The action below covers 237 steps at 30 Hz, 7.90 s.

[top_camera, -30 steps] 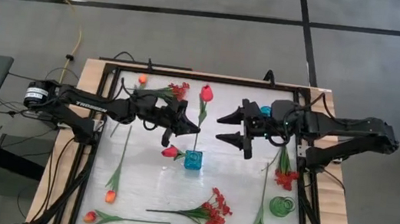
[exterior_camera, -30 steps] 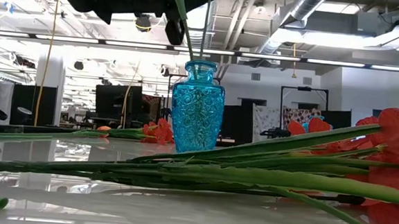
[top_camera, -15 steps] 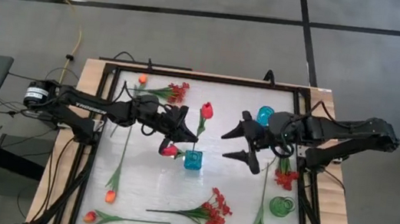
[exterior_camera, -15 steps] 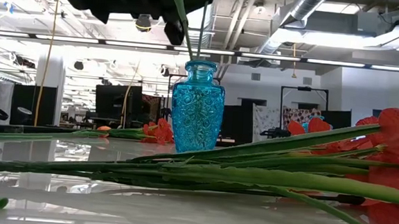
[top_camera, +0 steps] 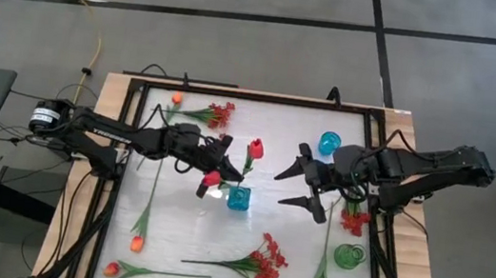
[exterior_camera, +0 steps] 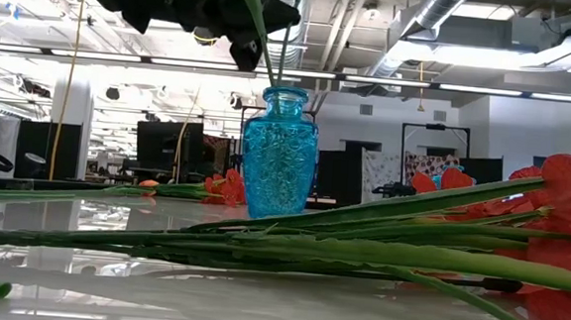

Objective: Sort flowers into vase by color
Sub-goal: Put the top pink flower into the bottom blue vase, then put the pink flower into the bottom blue vase

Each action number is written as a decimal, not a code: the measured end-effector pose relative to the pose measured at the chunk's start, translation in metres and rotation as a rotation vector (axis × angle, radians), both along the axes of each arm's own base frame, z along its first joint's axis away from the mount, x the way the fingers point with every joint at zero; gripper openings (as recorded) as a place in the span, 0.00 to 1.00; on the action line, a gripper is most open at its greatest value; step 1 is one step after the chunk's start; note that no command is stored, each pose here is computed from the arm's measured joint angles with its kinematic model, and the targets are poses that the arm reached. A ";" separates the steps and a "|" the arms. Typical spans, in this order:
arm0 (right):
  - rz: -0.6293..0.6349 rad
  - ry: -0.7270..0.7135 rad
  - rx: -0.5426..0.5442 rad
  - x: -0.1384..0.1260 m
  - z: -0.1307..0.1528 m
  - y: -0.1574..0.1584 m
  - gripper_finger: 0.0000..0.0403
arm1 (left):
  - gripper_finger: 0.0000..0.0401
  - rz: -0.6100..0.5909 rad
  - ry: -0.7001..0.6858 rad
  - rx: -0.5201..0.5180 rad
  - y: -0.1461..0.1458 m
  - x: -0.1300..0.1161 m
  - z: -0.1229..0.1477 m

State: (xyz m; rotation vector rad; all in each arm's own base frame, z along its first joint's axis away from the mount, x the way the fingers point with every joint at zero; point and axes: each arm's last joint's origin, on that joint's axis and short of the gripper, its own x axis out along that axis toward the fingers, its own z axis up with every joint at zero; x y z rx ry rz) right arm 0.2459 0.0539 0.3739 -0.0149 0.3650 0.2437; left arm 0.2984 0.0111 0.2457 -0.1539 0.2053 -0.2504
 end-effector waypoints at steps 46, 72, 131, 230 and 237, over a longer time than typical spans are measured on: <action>0.629 0.840 -0.531 -0.018 -0.107 0.056 0.75 | 0.35 -0.061 0.540 0.282 0.009 -0.033 0.087; 0.594 0.855 -0.464 -0.018 -0.107 0.058 0.75 | 0.35 -0.423 0.661 0.169 -0.014 -0.052 0.078; 0.901 1.017 -0.589 -0.020 -0.200 0.190 0.75 | 0.35 -0.410 0.773 -0.012 0.020 -0.107 0.145; 0.560 0.852 -1.100 -0.019 -0.163 0.205 0.08 | 0.35 -0.381 0.654 -0.036 0.016 -0.137 0.164; 0.278 0.594 -0.694 -0.004 -0.073 0.155 0.06 | 0.35 -0.386 0.646 -0.025 0.016 -0.137 0.164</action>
